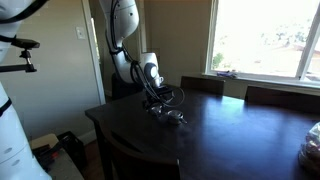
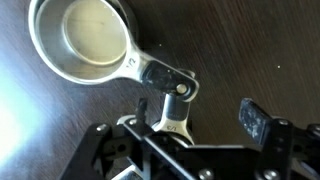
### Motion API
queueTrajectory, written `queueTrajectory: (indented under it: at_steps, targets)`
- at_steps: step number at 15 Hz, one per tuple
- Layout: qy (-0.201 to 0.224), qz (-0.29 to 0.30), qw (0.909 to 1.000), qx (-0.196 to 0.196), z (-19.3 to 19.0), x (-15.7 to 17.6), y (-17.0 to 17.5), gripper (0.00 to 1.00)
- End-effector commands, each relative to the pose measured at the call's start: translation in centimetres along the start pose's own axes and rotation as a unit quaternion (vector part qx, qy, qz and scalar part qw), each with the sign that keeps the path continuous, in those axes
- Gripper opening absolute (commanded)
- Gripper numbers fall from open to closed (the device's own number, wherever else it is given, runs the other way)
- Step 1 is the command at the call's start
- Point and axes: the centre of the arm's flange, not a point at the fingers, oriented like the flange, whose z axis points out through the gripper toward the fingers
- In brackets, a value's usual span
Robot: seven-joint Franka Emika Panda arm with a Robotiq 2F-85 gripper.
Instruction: Stack the cups
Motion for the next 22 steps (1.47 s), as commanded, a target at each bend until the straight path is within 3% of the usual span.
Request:
queueTrajectory:
  at_steps: [1,5,13,17,18,22]
  targets:
    - [0.004,-0.017,0.9998,-0.009,-0.5,0.9,0.0,0.88]
    - [0.0,-0.011,0.9999,-0.011,0.0,2.0,0.7,0.79]
    - [0.002,-0.019,0.9998,0.0,0.0,3.2,0.8,0.92]
    - [-0.003,-0.027,0.9995,0.017,0.0,3.8,-0.5,0.83]
    - [-0.003,-0.029,0.9994,0.02,0.1,4.0,-0.7,0.74]
    - [-0.003,-0.038,0.999,0.022,0.4,5.0,-1.2,0.68]
